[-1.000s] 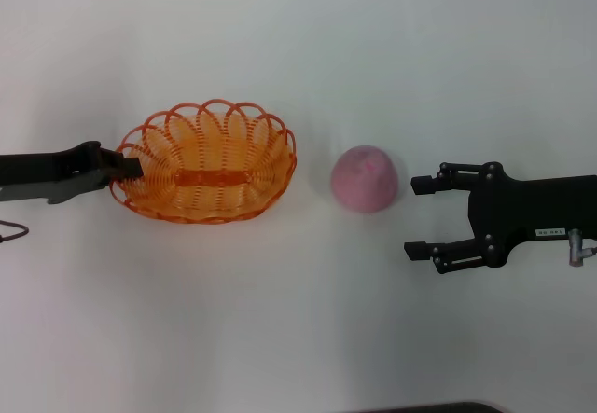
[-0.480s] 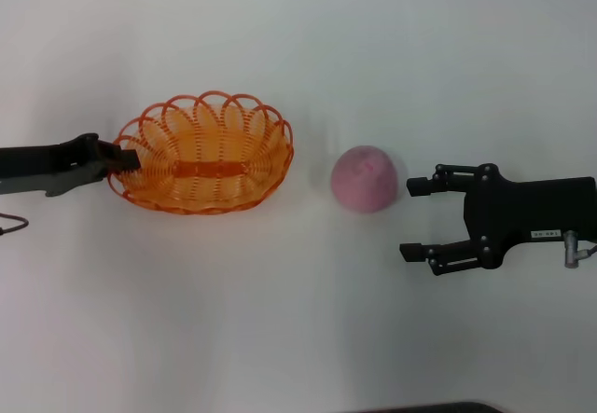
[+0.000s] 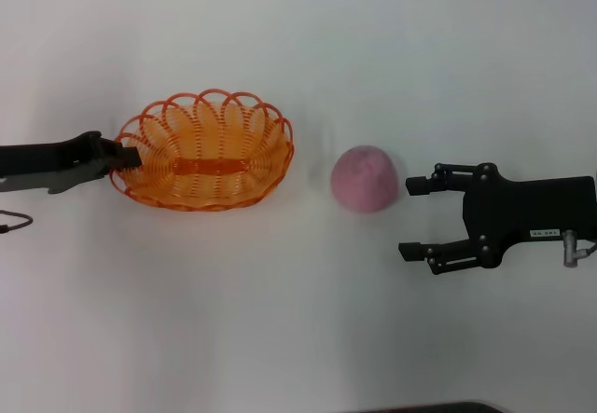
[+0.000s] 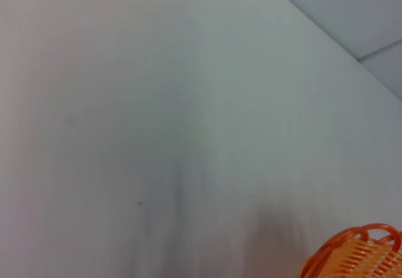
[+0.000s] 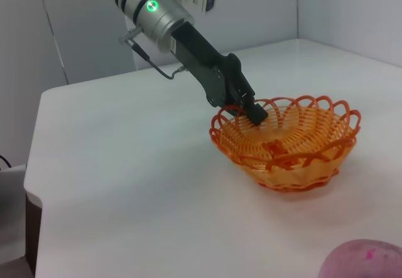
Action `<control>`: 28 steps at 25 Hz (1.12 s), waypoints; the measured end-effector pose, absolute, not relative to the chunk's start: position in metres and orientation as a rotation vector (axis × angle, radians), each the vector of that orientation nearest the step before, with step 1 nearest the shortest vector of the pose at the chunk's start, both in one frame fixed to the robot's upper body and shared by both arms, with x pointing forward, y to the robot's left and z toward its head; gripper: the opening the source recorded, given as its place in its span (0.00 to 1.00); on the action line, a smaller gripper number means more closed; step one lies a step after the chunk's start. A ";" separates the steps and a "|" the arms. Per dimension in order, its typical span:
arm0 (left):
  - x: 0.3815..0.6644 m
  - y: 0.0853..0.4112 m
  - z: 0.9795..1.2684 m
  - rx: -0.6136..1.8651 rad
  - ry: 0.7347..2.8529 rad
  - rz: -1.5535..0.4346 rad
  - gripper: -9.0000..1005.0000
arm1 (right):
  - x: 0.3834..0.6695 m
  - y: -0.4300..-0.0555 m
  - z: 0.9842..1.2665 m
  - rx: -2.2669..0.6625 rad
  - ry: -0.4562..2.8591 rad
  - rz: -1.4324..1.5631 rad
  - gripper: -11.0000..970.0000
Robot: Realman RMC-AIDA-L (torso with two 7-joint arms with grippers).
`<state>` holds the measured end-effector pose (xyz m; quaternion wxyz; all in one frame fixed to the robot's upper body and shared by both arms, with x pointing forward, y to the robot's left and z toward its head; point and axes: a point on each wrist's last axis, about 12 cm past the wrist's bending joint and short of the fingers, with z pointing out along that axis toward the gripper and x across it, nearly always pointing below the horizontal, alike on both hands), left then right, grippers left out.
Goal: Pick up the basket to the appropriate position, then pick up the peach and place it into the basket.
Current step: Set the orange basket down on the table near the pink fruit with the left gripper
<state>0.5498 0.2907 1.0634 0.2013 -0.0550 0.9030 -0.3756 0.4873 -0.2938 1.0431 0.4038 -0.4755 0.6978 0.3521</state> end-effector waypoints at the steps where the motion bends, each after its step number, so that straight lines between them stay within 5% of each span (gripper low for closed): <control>1: 0.550 0.290 1.063 -0.156 2.520 -1.054 0.08 | 0.487 -0.294 1.043 -1.200 1.762 0.889 0.93; 25: 0.551 0.289 1.064 -0.199 2.480 -1.099 0.08 | 0.490 -0.292 1.044 -1.208 1.756 0.885 0.92; 28: 0.550 0.290 1.065 -0.205 2.474 -1.119 0.21 | 0.490 -0.292 1.044 -1.208 1.756 0.885 0.92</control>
